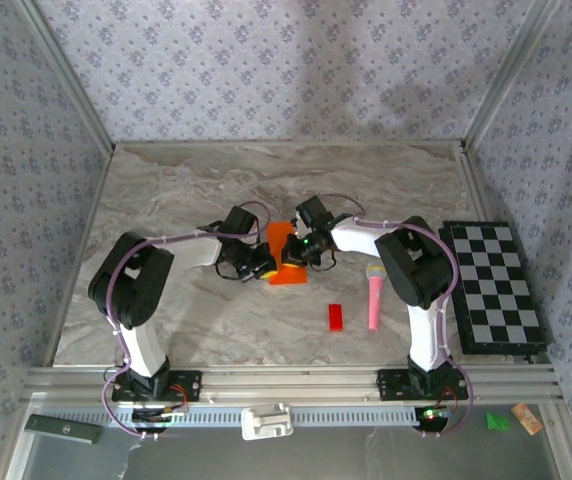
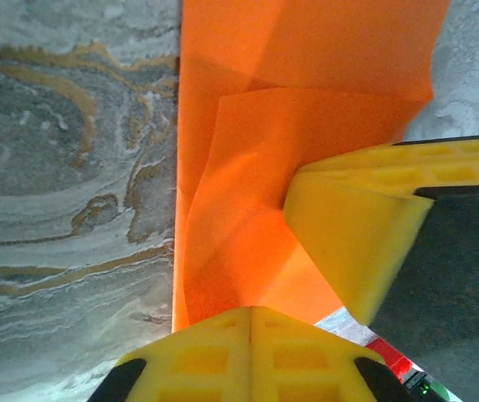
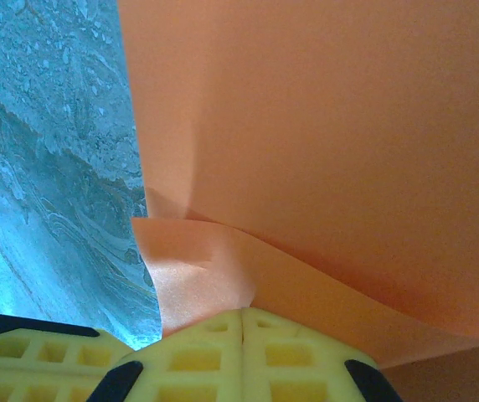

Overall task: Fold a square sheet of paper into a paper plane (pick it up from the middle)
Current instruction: Fold the triangle a second time at the center of the table.

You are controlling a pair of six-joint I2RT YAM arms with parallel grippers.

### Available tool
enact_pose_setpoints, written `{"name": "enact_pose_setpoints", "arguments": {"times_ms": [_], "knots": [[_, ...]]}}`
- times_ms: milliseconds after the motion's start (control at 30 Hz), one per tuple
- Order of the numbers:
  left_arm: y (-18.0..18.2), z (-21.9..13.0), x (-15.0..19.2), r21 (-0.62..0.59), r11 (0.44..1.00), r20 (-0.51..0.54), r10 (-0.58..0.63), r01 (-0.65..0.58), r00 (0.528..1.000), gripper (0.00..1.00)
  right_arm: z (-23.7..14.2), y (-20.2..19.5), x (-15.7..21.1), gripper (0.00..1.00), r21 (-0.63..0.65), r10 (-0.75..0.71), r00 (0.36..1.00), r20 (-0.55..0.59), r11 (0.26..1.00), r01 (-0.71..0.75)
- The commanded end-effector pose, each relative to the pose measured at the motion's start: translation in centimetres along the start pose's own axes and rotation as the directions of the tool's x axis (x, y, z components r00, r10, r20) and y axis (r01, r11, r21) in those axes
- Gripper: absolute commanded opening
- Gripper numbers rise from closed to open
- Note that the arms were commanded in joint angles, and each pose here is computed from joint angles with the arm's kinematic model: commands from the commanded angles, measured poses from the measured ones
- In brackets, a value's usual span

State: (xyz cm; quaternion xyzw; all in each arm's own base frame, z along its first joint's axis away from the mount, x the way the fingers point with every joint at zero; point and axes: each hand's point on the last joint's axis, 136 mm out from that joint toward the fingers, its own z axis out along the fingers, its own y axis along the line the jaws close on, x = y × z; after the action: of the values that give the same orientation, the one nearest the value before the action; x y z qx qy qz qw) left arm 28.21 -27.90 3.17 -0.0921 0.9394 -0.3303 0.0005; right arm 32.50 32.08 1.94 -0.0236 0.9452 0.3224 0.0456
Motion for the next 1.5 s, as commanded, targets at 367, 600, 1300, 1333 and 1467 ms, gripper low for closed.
{"name": "enact_pose_setpoints", "arguments": {"times_ms": [367, 600, 1300, 1333, 1467], "knots": [[2.4, 1.4, 1.9, -0.069, 0.998, -0.075, -0.004, -0.001, 0.997, 0.05, 2.1, -6.4, 3.5, 0.04, 0.222, 0.108, 0.99, -0.09, 0.971, -0.085], [3.8, 1.2, 2.7, -0.13, 0.991, -0.089, 0.004, -0.015, 0.996, 0.05, 2.2, -6.6, 3.6, 0.04, 0.229, 0.112, 0.989, -0.094, 0.969, -0.088], [0.8, -3.8, 2.6, -0.121, 0.978, 0.027, 0.173, -0.169, 0.985, 0.05, 2.3, -6.3, 3.5, 0.04, 0.222, 0.125, 0.988, -0.087, 0.97, -0.103], [-0.3, -4.0, 2.0, -0.092, 0.98, 0.056, 0.183, -0.177, 0.982, 0.05, 2.3, -6.2, 3.5, 0.04, 0.217, 0.126, 0.988, -0.084, 0.971, -0.106], [-1.7, -3.2, 0.5, -0.048, 0.984, 0.091, 0.178, -0.174, 0.98, 0.04, 2.4, -5.9, 3.4, 0.03, 0.203, 0.129, 0.988, -0.083, 0.973, -0.11]]}}
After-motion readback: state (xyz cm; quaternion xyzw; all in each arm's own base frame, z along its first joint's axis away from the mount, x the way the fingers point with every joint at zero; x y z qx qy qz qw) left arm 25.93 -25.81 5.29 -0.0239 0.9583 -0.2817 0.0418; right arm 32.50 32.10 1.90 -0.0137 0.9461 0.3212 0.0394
